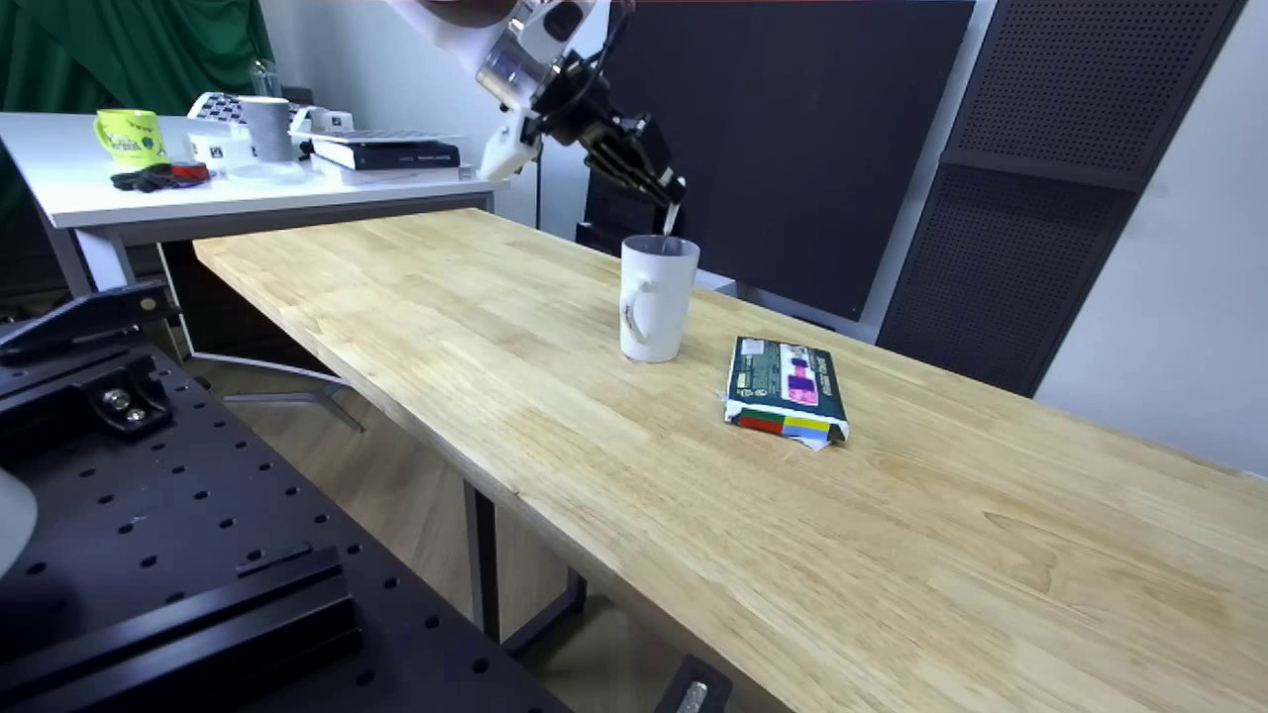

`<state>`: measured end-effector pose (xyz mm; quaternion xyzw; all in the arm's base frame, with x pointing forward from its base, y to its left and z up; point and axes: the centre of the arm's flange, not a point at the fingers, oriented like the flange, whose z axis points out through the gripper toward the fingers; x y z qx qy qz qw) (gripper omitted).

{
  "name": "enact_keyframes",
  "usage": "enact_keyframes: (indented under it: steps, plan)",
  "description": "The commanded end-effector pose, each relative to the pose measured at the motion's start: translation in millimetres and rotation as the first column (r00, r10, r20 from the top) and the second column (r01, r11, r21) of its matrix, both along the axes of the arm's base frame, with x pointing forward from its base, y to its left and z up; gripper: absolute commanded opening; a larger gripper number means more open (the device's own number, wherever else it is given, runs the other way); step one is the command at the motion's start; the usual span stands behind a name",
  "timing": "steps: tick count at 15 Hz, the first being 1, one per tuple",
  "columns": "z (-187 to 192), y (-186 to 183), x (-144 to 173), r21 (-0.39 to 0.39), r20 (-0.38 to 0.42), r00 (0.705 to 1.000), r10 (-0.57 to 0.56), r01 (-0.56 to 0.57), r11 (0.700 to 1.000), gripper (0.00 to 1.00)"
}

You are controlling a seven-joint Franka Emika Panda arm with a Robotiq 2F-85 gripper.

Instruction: Put the spoon in the mug

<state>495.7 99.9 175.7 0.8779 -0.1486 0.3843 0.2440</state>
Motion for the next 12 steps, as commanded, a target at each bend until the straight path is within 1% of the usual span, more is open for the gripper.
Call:
enact_keyframes:
  steps: [1,4,6,7,8,10,12]
  plan:
    - [4.3,-2.7,5.4,-0.001,-0.021,1.0,-0.007,0.007,1.0,0.53]
    - [20.7,0.7,14.5,-0.01,-0.03,1.0,0.006,-0.006,1.0,0.73]
    - [35.5,5.0,22.7,0.001,-0.064,0.998,0.025,-0.025,1.0,0.87]
    - [44.1,8.3,28.4,0.025,-0.123,0.991,0.048,-0.046,0.999,0.92]
    - [51.4,11.9,33.0,0.07,-0.183,0.979,0.086,-0.074,0.995,0.98]
    - [62.2,18.8,41.4,0.143,-0.268,0.952,0.146,-0.111,0.984,1.0]
    - [64.5,22.2,45.4,0.213,-0.341,0.917,0.206,-0.138,0.967,1.0]
